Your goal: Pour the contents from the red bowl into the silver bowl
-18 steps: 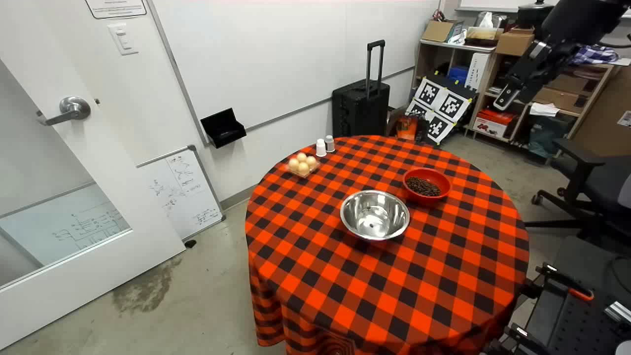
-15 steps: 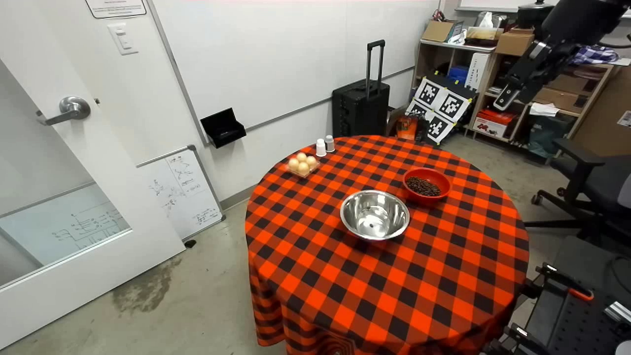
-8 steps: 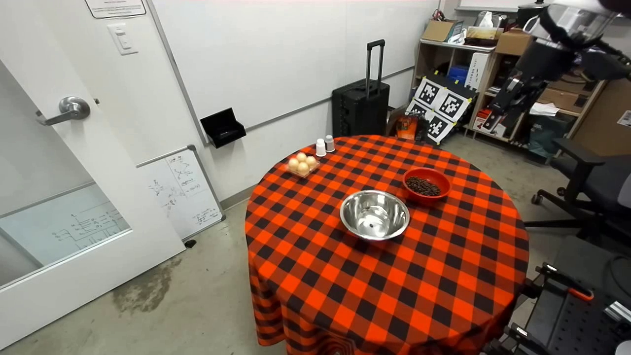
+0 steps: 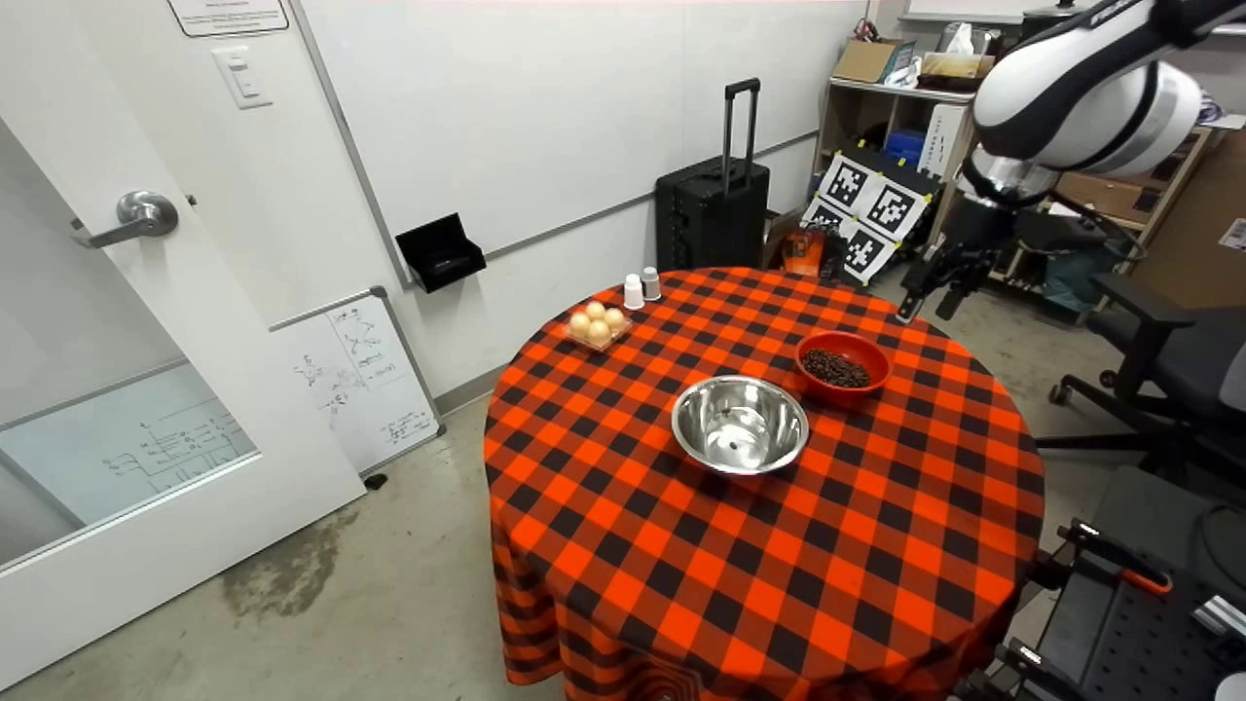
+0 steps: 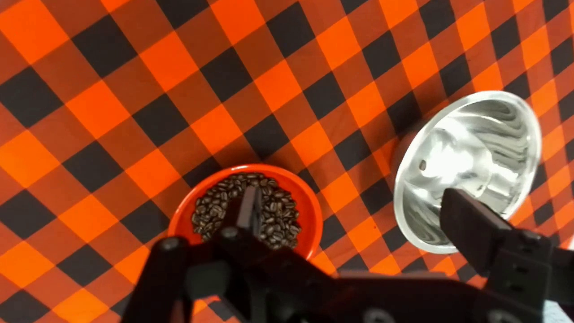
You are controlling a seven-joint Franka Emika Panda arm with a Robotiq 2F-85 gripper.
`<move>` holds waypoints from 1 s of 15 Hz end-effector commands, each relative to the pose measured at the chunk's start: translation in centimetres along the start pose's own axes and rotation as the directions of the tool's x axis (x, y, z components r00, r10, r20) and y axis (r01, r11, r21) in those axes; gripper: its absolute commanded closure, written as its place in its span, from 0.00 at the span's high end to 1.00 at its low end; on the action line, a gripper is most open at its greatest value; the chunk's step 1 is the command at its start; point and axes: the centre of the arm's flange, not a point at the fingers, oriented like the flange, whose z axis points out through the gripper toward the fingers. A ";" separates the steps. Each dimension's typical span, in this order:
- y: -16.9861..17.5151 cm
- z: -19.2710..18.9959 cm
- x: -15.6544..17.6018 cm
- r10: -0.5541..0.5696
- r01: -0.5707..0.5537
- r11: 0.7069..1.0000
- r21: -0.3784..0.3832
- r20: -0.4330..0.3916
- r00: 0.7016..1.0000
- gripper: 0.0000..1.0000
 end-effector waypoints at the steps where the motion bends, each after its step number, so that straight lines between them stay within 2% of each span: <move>1: 2.4 5.8 6.8 0.068 -0.067 0.995 -0.077 0.004 0.998 1.00; 7: 7.0 13.2 11.7 0.218 -0.208 0.961 -0.180 0.038 0.975 1.00; 10: 9.3 13.9 13.1 0.283 -0.270 0.942 -0.201 0.038 0.958 1.00; 11: 10.7 13.2 10.1 0.317 -0.306 0.932 -0.196 0.029 0.948 1.00; 12: 11.4 13.0 9.9 0.336 -0.325 0.926 -0.192 0.024 0.942 1.00; 13: 11.1 13.8 12.6 0.339 -0.327 0.925 -0.192 0.032 0.940 1.00; 14: 11.4 13.9 12.6 0.346 -0.333 0.926 -0.179 0.048 0.937 0.75; 15: 11.6 14.0 12.8 0.356 -0.342 0.925 -0.163 0.064 0.932 0.74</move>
